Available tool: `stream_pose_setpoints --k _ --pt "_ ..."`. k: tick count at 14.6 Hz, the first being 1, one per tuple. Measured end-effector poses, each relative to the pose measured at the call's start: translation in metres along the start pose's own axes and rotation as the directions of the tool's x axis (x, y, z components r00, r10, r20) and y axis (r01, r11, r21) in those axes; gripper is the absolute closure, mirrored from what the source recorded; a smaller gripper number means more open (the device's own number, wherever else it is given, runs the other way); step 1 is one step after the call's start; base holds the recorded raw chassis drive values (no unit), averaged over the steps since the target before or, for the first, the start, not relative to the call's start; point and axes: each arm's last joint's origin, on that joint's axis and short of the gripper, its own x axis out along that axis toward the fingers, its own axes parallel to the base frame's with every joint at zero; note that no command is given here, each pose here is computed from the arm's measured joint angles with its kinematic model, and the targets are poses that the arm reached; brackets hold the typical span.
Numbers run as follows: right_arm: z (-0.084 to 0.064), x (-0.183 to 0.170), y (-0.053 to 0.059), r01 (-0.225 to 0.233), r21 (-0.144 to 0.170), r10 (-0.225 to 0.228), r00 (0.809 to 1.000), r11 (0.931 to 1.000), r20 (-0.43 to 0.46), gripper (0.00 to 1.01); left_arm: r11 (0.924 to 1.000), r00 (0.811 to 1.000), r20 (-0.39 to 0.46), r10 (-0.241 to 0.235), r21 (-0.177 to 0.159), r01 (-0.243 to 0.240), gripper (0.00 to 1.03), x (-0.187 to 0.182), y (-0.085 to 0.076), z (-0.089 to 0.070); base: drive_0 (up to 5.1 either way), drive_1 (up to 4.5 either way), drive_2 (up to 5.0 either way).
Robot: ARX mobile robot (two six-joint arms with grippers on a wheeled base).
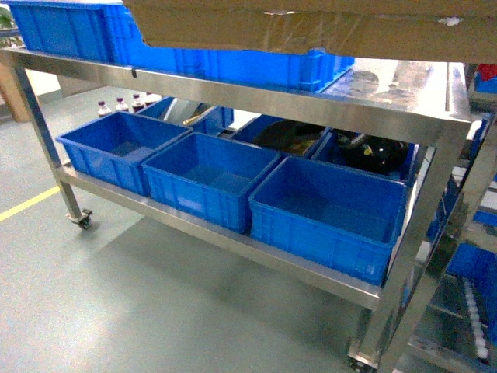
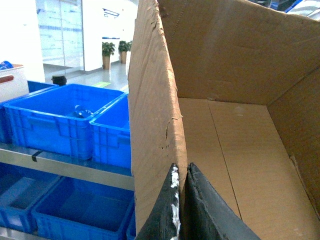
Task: Sort boxes to right shelf from conveyor
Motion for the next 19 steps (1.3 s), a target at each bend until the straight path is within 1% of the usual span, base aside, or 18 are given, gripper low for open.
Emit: stream_pose_setpoints --k 11,13,15,18,19 --pt "0.0 0.0 -0.0001 0.0 0.0 0.0 1.0 1.0 0.0 0.99 1.0 1.0 0.0 0.0 0.0 0.0 1.01 0.0 0.0 0.0 -1.6 -1.56 -1.6" --pt "0.0004 -0.0003 -0.0004 0.003 0.0 -0.003 1.0 1.0 0.001 0.99 1.0 1.0 -0.004 -0.005 0.0 0.005 1.01 0.0009 -0.0007 -0.0012 0.0 0.0 0.0" --pt "0.0006 -0.0003 -0.0003 0.001 0.0 -0.001 1.0 1.0 0.003 0.99 1.0 1.0 0.002 0.001 0.0 -0.001 1.01 0.001 0.0005 -0.0006 0.0 0.0 0.0" --pt "-0.0017 0.0009 0.0001 0.0 -0.001 0.0 1.0 1.0 -0.008 0.99 1.0 1.0 -0.009 0.002 0.0 -0.002 1.01 0.001 0.0003 -0.0017 0.1 -3.78 3.9" --pt "0.0014 -0.0007 0.0 0.0 0.001 0.0 1.0 1.0 0.007 0.99 1.0 1.0 0.004 0.001 0.0 -0.001 1.01 -0.0005 0.0 0.0007 0.1 -3.78 3.9"
